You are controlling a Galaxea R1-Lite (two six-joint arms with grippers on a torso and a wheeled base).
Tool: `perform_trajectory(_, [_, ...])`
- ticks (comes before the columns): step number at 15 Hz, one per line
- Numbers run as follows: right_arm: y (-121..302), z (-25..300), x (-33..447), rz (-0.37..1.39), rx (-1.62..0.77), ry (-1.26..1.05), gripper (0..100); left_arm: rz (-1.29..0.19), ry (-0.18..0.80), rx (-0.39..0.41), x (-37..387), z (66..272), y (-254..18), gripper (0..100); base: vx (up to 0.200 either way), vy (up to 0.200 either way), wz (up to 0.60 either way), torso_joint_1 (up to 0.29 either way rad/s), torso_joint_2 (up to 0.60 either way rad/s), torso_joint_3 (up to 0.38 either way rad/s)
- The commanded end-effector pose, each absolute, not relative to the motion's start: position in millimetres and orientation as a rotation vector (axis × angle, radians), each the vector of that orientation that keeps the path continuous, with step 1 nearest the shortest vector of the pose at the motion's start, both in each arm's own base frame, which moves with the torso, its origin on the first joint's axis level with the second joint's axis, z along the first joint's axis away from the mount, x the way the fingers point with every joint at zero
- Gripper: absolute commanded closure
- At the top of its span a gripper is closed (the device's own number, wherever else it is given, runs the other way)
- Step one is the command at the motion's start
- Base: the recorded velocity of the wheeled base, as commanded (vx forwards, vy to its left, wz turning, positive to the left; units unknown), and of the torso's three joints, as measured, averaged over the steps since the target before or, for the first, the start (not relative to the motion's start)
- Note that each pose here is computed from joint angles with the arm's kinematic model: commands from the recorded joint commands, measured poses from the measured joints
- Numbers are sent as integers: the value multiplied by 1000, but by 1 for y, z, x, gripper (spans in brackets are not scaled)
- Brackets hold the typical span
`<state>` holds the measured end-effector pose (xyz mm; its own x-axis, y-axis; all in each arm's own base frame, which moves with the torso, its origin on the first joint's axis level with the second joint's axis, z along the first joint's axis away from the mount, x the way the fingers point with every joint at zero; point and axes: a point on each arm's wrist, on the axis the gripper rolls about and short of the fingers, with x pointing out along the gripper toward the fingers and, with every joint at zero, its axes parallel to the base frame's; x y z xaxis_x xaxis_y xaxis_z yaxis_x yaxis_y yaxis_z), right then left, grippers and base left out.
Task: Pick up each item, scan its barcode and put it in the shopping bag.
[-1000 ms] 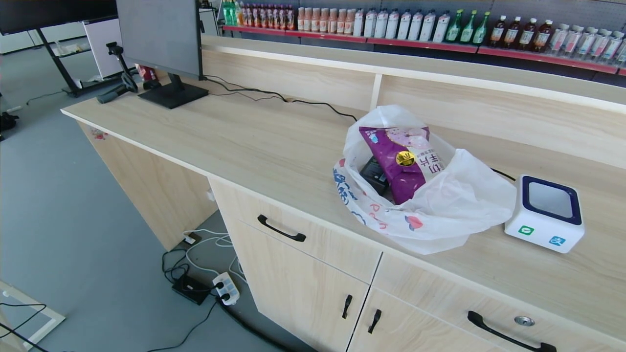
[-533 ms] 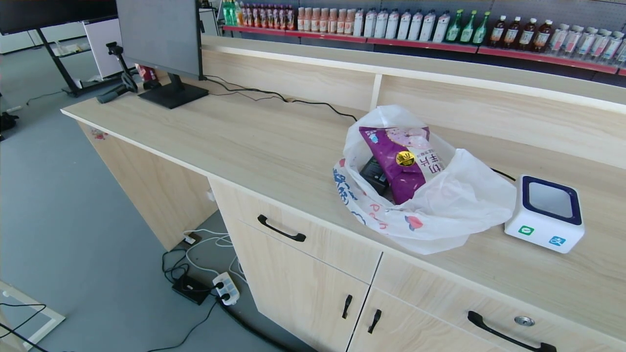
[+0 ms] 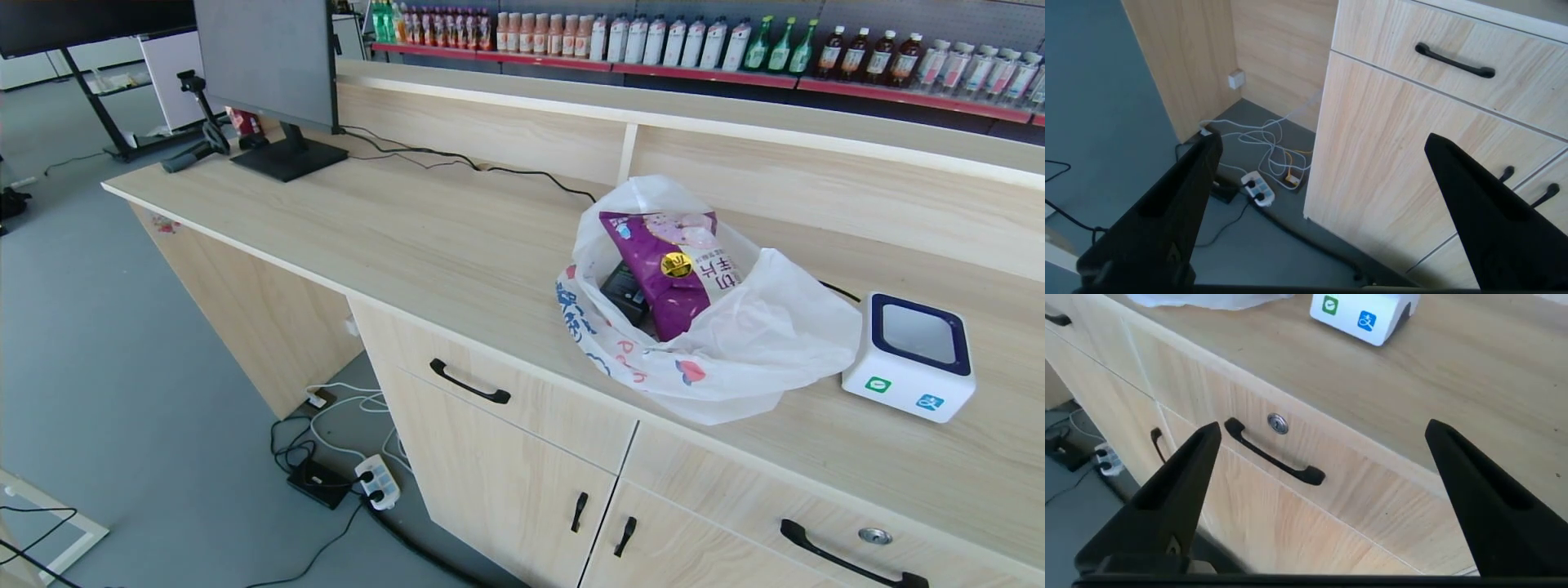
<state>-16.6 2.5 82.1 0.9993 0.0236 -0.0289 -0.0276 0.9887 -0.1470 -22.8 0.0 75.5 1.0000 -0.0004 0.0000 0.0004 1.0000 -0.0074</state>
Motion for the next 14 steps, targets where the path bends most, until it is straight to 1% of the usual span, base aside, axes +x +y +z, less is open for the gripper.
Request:
perform_trajectory(1, [3,81,-16,22,-95,49,0,-2,0,-8,-23,75,0,0,0,0,0,0,0,0])
perform_trajectory(3, [3,82,-12,19,-79,96,0,-2,2,-8,-23,76,0,0,0,0,0,0,0,0])
perform_trajectory(5, [4,81,-15,78,-81,56,0,-2,0,-8,-23,75,0,0,0,0,0,0,0,0])
perform_trajectory(10, [4,81,-16,62,-42,37,0,0,0,-8,-23,75,0,0,0,0,0,0,0,0])
perform_trajectory(14, [4,81,-16,63,-91,37,0,-2,0,-8,-23,75,0,0,0,0,0,0,0,0])
